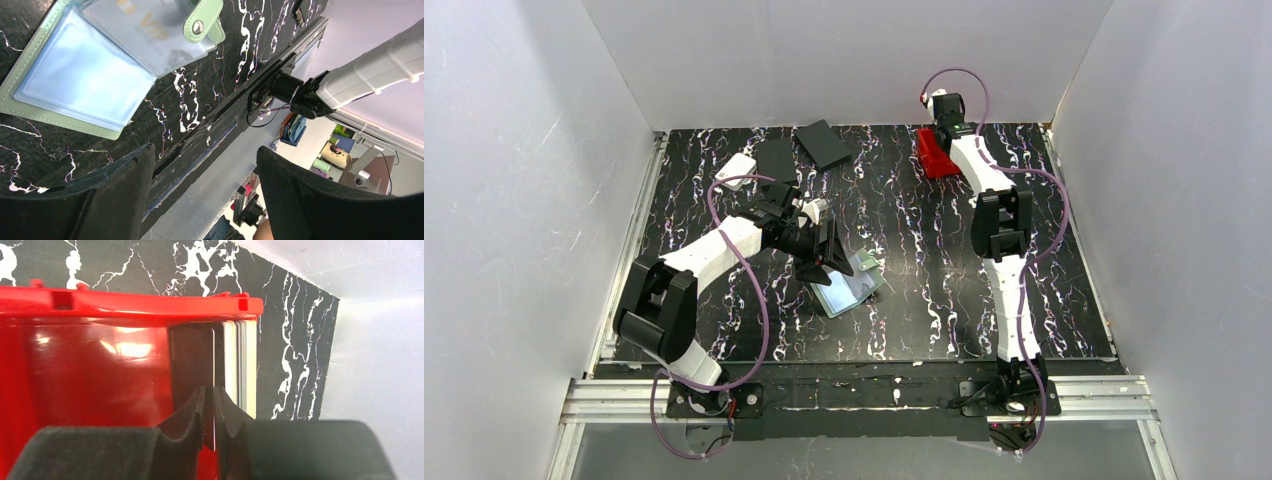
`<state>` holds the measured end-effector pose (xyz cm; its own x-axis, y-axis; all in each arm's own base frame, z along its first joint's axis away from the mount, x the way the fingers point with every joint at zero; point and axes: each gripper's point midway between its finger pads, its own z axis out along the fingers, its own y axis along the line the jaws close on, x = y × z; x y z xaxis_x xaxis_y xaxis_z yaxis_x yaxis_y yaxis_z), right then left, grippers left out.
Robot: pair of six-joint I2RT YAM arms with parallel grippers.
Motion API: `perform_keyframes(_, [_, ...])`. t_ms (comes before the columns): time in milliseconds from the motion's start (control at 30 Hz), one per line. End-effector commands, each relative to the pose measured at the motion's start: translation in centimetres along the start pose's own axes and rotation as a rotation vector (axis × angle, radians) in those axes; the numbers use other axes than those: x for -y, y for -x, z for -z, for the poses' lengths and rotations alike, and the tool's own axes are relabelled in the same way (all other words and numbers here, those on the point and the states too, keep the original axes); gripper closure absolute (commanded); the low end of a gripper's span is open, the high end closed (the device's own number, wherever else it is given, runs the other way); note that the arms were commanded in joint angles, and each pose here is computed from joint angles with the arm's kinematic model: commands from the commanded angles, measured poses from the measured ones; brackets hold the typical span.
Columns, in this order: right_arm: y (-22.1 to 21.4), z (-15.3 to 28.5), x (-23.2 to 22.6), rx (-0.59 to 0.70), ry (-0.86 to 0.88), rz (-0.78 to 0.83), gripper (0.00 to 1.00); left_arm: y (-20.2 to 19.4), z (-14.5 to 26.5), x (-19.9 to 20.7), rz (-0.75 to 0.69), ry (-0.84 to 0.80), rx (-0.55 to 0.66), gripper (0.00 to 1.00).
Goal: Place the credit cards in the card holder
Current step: Pick up the credit card from the storage box.
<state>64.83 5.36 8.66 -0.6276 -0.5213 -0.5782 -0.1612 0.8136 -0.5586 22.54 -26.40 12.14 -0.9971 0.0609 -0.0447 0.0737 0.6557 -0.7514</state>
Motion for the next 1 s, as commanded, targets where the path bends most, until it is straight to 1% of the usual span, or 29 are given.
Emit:
perform_keyframes(0, [5.1,4.0,5.0,0.127,-0.087,-0.073,0.84,-0.6,0.3,0.8,-0.008,-0.029,-0.015,0.27])
perform_keyframes(133, [5.8,4.9,5.4,0.146,-0.077,-0.090,0.87,-0.6,0.3,0.8,-0.007,-0.031,-0.014,0.27])
perform_keyframes(300, [6.1,5.5,4.9,0.161,-0.034,-0.114,0.99,-0.8,0.4,0.9,-0.005,-0.039,-0.016,0.27])
perform_keyframes(433, [6.4,5.9,4.7,0.169,-0.010,-0.145,0.99,-0.9,0.5,0.9,-0.009,-0.041,-0.012,0.27])
perform_keyframes(533, [7.2,7.1,5.3,0.190,-0.002,-0.197,0.99,-1.1,0.6,1.0,-0.009,-0.043,-0.012,0.27])
perform_keyframes(700, [9.1,11.3,7.8,0.243,-0.018,-0.325,0.99,-0.9,1.2,1.6,-0.031,-0.048,0.007,0.26])
perform_keyframes(800, [9.2,14.5,8.9,0.251,-0.013,-0.423,0.99,-0.2,2.2,2.6,-0.047,-0.066,0.029,0.26])
perform_keyframes(833, [9.3,15.7,8.8,0.255,0.017,-0.489,0.99,0.1,2.6,3.0,-0.045,-0.080,0.038,0.26])
perform_keyframes(900, [9.3,18.2,6.9,0.264,0.155,-0.613,0.99,0.9,3.6,4.1,-0.043,-0.123,0.069,0.26])
perform_keyframes(967, [9.6,21.4,3.5,0.311,0.385,-0.729,0.99,1.8,4.9,5.1,-0.032,-0.177,0.107,0.25])
